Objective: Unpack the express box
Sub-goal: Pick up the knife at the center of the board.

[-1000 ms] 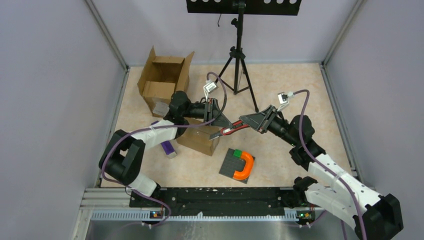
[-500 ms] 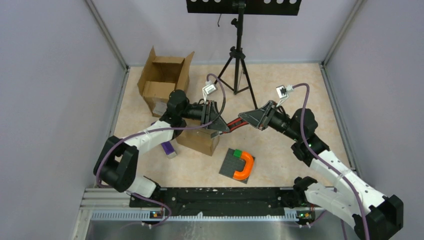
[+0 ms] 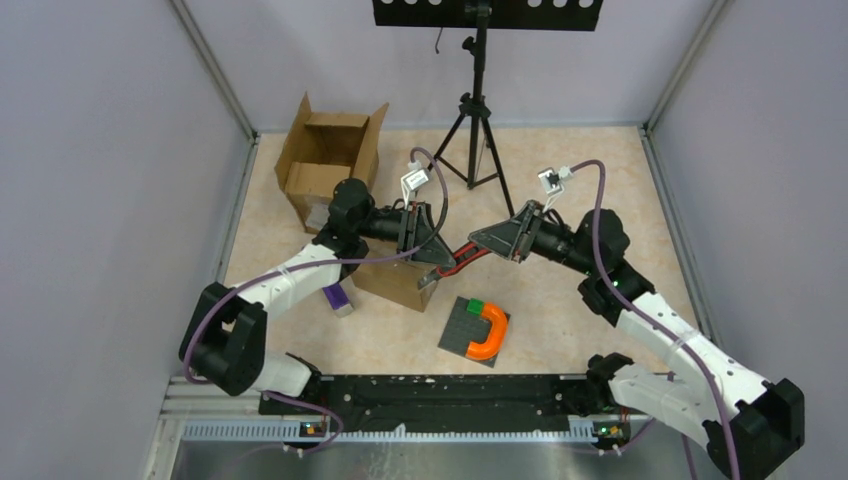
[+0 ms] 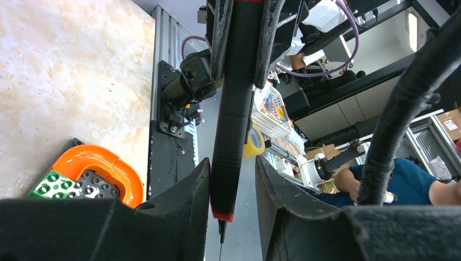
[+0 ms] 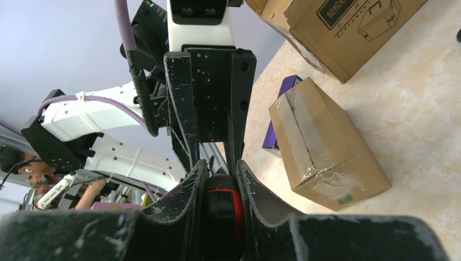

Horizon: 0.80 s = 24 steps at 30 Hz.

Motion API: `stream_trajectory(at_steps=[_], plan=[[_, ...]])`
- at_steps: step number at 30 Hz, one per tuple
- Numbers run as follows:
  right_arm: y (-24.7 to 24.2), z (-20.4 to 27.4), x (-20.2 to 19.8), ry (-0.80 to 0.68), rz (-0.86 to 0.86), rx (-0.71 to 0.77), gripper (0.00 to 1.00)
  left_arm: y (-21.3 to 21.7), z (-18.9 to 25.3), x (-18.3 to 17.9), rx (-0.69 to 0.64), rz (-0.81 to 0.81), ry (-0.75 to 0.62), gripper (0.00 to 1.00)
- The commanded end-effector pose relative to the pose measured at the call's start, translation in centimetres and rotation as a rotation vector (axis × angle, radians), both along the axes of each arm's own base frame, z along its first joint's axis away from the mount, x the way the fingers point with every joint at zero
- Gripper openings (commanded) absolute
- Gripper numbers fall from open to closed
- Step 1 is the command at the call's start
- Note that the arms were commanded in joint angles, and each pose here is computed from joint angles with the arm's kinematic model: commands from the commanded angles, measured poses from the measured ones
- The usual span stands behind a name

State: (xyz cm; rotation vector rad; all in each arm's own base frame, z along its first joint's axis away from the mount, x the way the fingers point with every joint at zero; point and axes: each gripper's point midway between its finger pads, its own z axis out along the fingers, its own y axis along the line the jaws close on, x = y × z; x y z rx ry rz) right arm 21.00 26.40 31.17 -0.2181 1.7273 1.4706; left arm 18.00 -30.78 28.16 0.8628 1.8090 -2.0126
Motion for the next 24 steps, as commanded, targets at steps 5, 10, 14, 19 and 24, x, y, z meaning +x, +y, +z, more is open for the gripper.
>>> stream_trajectory(at_steps=[5, 10, 14, 19, 24], plan=[[0.7, 3.2, -1.0, -0.095, 0.040, 0.031, 0.00, 0.3, 1.6, -0.4, -0.036, -0.004, -0.081, 0.36], [0.8, 3.6, -1.0, -0.107, 0.050, 0.028, 0.00, 0.4, 1.8, -0.7, -0.043, -0.018, -0.094, 0.35], [1.0, 4.1, -1.2, -0.125, 0.074, 0.027, 0.00, 0.5, 2.3, -0.9, -0.051, -0.026, -0.108, 0.36], [1.2, 4.4, -1.4, -0.144, 0.092, 0.020, 0.00, 0.6, 2.9, -1.0, -0.063, -0.030, -0.122, 0.33], [0.9, 4.3, -1.0, -0.150, 0.062, 0.006, 0.00, 0.9, 3.1, -1.7, -0.070, -0.053, -0.125, 0.31]])
